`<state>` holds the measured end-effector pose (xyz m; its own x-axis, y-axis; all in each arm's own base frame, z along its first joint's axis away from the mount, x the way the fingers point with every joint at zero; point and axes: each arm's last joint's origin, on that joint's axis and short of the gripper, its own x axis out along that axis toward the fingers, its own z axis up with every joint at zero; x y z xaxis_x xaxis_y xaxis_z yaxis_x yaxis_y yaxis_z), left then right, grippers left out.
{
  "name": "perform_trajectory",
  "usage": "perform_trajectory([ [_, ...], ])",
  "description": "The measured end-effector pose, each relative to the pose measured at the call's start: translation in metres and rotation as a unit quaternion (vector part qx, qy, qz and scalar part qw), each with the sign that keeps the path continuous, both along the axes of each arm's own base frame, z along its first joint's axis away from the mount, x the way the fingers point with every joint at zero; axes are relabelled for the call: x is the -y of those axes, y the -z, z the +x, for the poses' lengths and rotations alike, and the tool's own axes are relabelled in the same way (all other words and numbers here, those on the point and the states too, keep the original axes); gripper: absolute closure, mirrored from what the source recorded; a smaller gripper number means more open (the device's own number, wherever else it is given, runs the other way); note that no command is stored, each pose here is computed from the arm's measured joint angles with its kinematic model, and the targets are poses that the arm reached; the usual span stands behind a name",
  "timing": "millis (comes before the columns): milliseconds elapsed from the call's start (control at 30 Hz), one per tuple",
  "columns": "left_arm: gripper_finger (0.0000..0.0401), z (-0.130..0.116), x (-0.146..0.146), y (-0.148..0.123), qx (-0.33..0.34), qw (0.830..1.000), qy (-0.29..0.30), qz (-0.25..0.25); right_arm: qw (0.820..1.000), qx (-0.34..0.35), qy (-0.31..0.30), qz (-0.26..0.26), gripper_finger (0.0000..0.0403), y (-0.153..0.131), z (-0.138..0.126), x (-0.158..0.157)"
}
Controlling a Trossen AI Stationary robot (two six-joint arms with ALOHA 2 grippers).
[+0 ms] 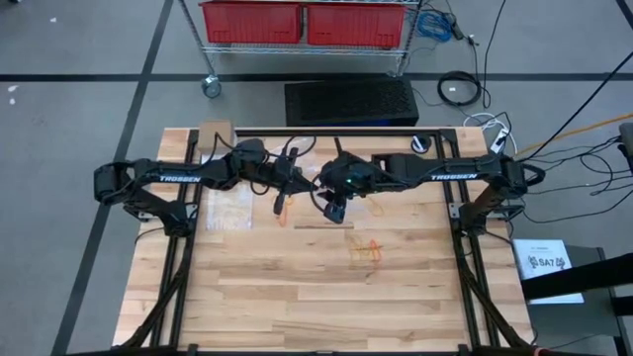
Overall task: Sort rubber bands
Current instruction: Open the bottom right transparent zip bag
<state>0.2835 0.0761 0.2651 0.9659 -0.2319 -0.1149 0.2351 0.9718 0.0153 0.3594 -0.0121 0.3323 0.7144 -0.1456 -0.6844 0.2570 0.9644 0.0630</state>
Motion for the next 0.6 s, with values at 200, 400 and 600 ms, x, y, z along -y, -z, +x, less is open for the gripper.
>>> perform_trajectory([
  [200,0.0401,0.000,0.000,0.002,-0.010,1.000,-0.008,-0.002,1.000,-0.005,0.005,-0.013,0.0393,0.000,-0.001,0.001],
  [400,0.0401,0.000,-0.001,0.002,-0.012,1.000,-0.016,-0.001,0.999,-0.035,0.014,-0.007,0.0383,0.004,-0.005,-0.002],
  [600,0.0401,0.000,-0.001,0.002,-0.011,1.000,-0.023,0.003,0.997,-0.079,0.016,0.001,0.0388,0.010,-0.012,-0.008],
])
